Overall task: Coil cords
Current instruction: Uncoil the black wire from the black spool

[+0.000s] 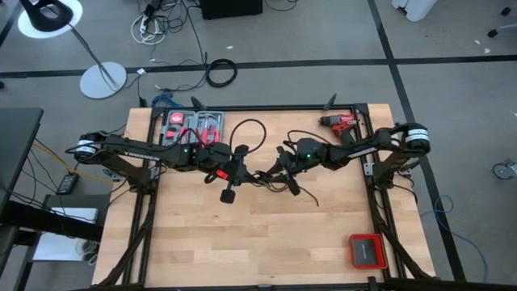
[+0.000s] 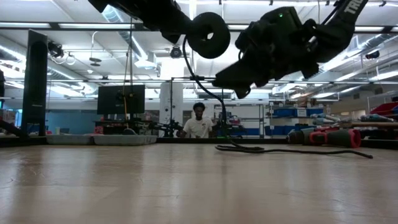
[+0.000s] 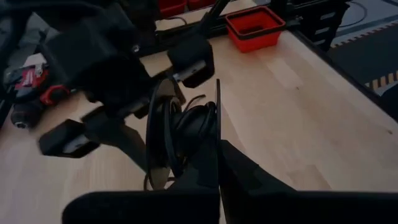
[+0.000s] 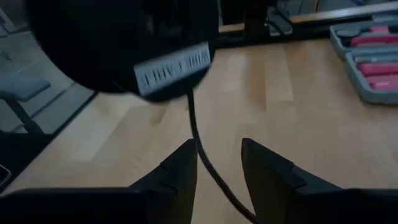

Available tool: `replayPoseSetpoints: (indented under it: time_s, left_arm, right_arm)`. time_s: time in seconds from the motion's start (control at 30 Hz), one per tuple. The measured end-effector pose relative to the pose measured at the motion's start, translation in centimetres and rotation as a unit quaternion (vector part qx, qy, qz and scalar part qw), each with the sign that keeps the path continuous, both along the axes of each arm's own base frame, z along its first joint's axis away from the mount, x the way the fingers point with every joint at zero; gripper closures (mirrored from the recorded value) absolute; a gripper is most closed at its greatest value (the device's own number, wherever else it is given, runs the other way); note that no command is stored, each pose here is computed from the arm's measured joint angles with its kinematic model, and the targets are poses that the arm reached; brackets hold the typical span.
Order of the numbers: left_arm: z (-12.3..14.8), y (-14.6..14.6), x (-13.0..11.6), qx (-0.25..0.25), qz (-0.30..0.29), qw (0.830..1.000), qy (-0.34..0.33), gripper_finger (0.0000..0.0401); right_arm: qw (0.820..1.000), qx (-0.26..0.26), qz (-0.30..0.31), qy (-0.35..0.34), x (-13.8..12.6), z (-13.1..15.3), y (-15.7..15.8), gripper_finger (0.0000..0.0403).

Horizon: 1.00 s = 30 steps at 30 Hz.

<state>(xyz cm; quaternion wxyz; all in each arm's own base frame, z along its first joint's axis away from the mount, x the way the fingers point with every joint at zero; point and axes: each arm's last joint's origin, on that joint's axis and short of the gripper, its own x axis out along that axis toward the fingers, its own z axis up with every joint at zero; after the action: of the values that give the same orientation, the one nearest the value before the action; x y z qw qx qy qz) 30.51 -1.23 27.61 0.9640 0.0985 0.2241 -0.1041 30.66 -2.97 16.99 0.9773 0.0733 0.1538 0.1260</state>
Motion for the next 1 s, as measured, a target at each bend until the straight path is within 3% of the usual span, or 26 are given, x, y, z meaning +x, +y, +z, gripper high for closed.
replayPoseSetpoints:
  time_s: [0.33, 0.53, 1.0]
  left_arm:
    - [0.2, 0.1, 0.1, 0.006, 0.012, 1.000, -0.009, 0.0401]
    - [0.4, 0.1, 0.2, 0.007, 0.013, 1.000, -0.022, 0.0401]
    - [0.6, 0.1, 0.3, 0.016, 0.008, 0.999, -0.035, 0.0401]
  right_arm:
    - [0.999, -0.045, 0.009, 0.007, 0.3, -1.2, 0.1, 0.0285]
    - [0.995, -0.101, -0.006, -0.001, 0.4, -1.2, 0.9, 0.0289]
    - [0.990, -0.143, -0.012, -0.013, 0.6, -1.1, 1.8, 0.0290]
